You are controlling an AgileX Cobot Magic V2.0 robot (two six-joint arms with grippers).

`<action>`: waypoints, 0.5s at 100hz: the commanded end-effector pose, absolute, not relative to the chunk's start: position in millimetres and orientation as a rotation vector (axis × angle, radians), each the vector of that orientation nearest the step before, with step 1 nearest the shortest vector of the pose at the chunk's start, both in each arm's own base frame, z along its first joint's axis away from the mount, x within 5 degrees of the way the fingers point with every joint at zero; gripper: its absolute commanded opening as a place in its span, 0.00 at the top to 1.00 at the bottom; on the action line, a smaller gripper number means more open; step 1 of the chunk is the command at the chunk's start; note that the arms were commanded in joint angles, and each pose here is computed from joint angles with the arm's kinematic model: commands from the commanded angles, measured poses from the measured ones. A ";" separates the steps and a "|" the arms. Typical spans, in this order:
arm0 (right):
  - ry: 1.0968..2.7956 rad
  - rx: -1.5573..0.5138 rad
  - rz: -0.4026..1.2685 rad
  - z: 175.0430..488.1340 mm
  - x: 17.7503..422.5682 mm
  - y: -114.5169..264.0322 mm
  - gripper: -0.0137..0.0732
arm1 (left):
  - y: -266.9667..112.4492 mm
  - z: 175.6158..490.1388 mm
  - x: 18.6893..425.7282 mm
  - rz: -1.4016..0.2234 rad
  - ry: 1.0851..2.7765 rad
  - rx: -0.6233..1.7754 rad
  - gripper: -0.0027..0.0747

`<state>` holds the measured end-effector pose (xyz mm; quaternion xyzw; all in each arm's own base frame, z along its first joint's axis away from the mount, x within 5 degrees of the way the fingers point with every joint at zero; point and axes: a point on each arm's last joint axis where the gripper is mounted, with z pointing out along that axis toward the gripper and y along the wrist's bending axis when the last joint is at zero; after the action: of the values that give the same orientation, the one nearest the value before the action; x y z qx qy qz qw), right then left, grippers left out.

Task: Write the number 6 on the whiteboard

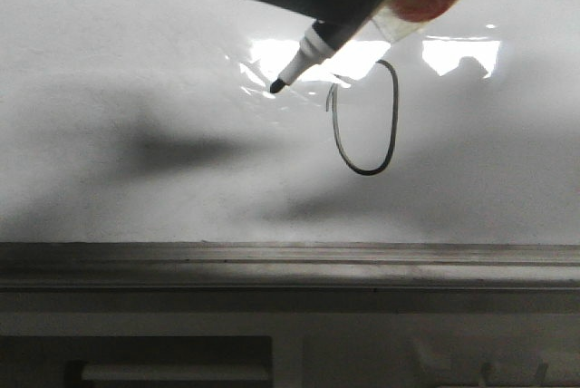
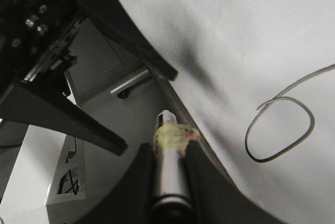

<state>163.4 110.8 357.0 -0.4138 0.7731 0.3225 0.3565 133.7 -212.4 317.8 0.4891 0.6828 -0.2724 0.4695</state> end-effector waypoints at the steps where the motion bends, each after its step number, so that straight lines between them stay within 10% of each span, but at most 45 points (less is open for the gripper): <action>1: 1.938 -1.035 0.853 371.4 163.3 111.6 0.89 | -218.3 334.1 140.3 -0.657 1.622 1.130 0.44; 26: 1.936 -1.027 0.848 371.7 164.0 111.5 0.89 | -226.1 328.8 147.3 -0.636 1.635 1.137 0.46; 50: 1.935 -1.024 0.845 371.8 164.4 111.4 0.89 | -226.4 328.3 149.7 -0.600 1.616 1.144 0.69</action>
<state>163.7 110.6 357.0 -0.4136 0.7734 0.3209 0.3575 146.8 -226.9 307.3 0.4997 0.6874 -0.2488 0.4646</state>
